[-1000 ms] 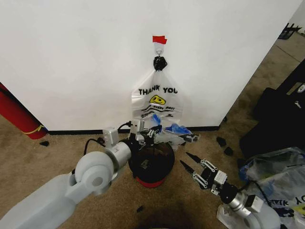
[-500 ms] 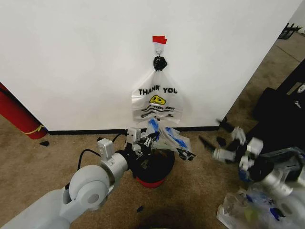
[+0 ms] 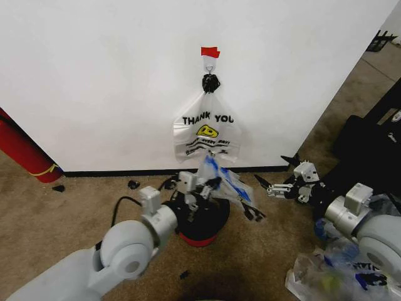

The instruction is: Pick up the garbage bag from the wall and place it over the trash bin.

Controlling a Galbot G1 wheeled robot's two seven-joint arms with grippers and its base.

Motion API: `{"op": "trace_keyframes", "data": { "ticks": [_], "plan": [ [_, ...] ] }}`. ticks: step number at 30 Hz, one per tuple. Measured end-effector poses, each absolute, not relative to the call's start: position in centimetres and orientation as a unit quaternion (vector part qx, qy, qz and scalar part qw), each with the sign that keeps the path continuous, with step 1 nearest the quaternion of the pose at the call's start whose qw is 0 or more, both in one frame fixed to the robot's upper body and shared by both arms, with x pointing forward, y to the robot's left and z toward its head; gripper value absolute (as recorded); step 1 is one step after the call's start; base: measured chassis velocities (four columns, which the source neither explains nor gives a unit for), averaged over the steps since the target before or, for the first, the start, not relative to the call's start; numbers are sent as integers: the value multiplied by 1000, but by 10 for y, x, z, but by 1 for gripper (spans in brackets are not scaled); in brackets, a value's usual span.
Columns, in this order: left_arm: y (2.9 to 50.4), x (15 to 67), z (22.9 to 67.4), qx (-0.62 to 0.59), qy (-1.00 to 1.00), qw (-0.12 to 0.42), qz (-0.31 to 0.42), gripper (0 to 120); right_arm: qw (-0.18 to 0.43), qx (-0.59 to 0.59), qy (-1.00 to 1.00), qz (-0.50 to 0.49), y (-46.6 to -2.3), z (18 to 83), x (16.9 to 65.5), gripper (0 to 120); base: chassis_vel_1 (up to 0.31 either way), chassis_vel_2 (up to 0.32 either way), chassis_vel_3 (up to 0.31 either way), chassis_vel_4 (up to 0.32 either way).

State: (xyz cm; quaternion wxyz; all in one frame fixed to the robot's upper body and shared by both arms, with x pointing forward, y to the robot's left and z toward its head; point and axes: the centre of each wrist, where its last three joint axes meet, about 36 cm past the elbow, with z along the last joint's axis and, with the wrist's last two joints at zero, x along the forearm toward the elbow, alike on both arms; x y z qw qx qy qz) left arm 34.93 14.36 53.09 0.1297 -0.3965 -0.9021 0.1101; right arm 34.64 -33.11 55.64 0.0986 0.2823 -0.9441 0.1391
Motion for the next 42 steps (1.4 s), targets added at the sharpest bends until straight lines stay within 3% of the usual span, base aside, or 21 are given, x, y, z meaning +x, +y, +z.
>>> {"op": "trace_keyframes", "data": {
  "ticks": [9, 18, 26, 37, 42],
  "plan": [
    [139, 349, 528, -400, -900, 132, 111, 0, 159, 305, -931, 123, -314, 524, 367, 100, 0, 0, 0, 0],
    [138, 350, 530, -395, -903, 128, 112, 0, 201, 313, -926, 67, -292, 487, 355, 100, 0, 0, 0, 0],
    [139, 349, 533, -391, -904, 122, 119, 0, 260, 243, -932, -64, -265, 500, 332, 100, 0, 0, 0, 0],
    [143, 345, 533, -387, -906, 123, 122, 0, 310, 169, -933, -64, -257, 499, 330, 100, 0, 0, 0, 0],
    [143, 345, 534, -387, -906, 122, 121, 0, 325, 167, -927, -80, -250, 496, 330, 85, 0, 0, 0, 0]
  ]
}}
